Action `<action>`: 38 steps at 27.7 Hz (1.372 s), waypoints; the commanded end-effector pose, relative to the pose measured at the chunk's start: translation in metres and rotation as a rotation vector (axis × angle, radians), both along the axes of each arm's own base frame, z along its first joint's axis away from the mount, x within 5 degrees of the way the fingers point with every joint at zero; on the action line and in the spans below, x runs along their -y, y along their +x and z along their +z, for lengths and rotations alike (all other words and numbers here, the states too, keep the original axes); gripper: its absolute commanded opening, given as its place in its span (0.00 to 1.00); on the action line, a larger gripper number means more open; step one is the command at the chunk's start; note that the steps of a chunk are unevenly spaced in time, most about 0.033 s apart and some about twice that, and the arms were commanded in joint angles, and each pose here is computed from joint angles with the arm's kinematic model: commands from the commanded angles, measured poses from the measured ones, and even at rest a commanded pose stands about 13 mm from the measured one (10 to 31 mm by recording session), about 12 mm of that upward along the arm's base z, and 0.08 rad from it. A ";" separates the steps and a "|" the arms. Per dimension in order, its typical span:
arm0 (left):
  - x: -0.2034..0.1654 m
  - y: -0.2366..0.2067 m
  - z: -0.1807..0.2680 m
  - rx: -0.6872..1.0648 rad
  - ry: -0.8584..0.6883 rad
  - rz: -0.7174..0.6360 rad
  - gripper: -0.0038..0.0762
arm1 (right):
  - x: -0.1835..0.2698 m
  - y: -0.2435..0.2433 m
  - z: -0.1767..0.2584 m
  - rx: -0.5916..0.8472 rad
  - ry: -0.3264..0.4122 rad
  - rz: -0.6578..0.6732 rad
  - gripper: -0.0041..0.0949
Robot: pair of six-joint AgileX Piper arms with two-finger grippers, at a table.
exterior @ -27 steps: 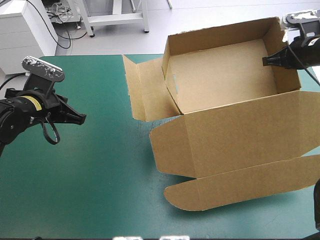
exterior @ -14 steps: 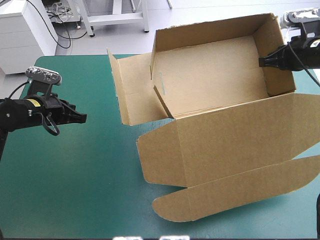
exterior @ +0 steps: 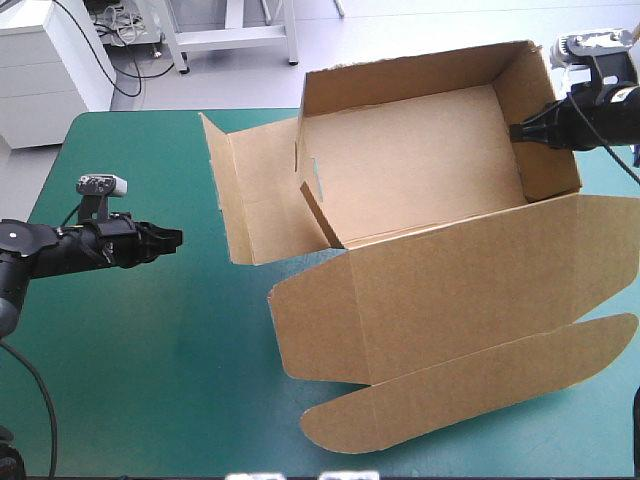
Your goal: Fold the box
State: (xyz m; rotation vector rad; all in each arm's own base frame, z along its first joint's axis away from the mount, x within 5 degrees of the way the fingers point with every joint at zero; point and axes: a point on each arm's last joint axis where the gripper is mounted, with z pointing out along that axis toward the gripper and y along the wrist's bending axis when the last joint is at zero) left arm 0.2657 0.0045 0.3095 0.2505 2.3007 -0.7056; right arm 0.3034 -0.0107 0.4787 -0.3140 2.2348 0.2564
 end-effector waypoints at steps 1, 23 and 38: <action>0.006 0.010 0.004 0.084 -0.173 0.033 0.06 | -0.005 -0.014 0.026 0.130 0.066 0.005 0.02; 0.021 0.023 0.006 0.184 -0.576 -0.186 0.96 | -0.015 -0.015 0.029 0.151 0.123 0.075 0.02; 0.063 0.027 0.035 0.247 -0.619 -0.334 0.96 | -0.042 -0.006 0.026 0.186 -0.009 0.020 0.02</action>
